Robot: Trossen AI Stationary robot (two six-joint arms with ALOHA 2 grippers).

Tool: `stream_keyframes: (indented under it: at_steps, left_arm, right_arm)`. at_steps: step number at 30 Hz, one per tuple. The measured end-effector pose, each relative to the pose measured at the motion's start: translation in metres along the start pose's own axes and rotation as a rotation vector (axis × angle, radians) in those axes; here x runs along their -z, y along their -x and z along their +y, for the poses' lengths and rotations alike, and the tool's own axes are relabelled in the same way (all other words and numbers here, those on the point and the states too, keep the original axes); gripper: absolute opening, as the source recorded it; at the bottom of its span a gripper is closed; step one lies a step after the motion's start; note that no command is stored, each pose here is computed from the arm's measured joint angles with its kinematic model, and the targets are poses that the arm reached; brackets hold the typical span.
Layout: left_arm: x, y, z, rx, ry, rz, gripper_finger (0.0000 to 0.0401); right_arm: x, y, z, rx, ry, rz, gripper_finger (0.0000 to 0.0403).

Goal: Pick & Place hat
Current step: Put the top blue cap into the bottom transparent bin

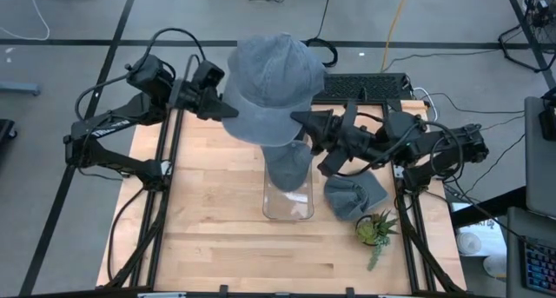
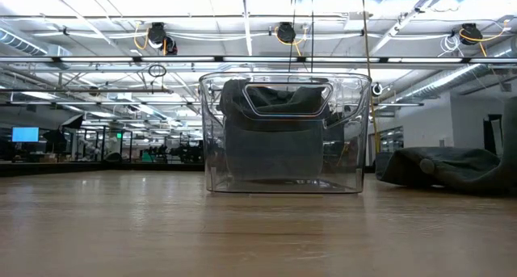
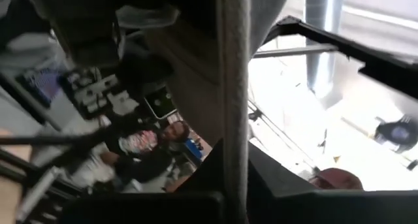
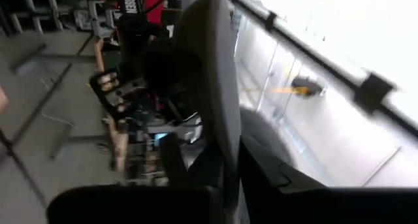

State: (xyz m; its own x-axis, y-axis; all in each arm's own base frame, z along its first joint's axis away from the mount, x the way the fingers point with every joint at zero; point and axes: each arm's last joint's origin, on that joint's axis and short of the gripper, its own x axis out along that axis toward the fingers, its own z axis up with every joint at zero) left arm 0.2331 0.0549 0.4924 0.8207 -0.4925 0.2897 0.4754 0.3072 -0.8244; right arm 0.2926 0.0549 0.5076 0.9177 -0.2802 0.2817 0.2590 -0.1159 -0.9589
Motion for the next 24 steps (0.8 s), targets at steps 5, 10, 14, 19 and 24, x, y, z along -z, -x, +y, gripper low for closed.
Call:
stream_keyframes:
  at_steps: [5,10,14,19,24]
  left_arm:
    - [-0.003,0.002,0.001,0.000,-0.105,0.011,0.0010]
    - [-0.005,0.006,0.003,-0.004,-0.167,0.023,0.0009]
    - [-0.007,0.009,0.002,-0.008,-0.218,0.023,0.0009]
    - [-0.007,0.012,0.001,0.003,-0.372,0.055,0.0009]
    - [-0.006,0.012,0.000,0.033,-0.506,0.106,0.0009]
  right_arm:
    - [-0.004,0.005,-0.003,-0.006,-0.214,0.049,0.0060]
    - [-0.006,0.011,-0.005,-0.004,-0.396,0.166,0.0135]
    - [-0.004,0.016,-0.009,0.023,-0.521,0.298,0.0203]
    - [0.000,0.019,-0.008,0.057,-0.677,0.455,0.0272]
    - [0.010,0.029,-0.017,0.121,-0.874,0.523,0.0299]
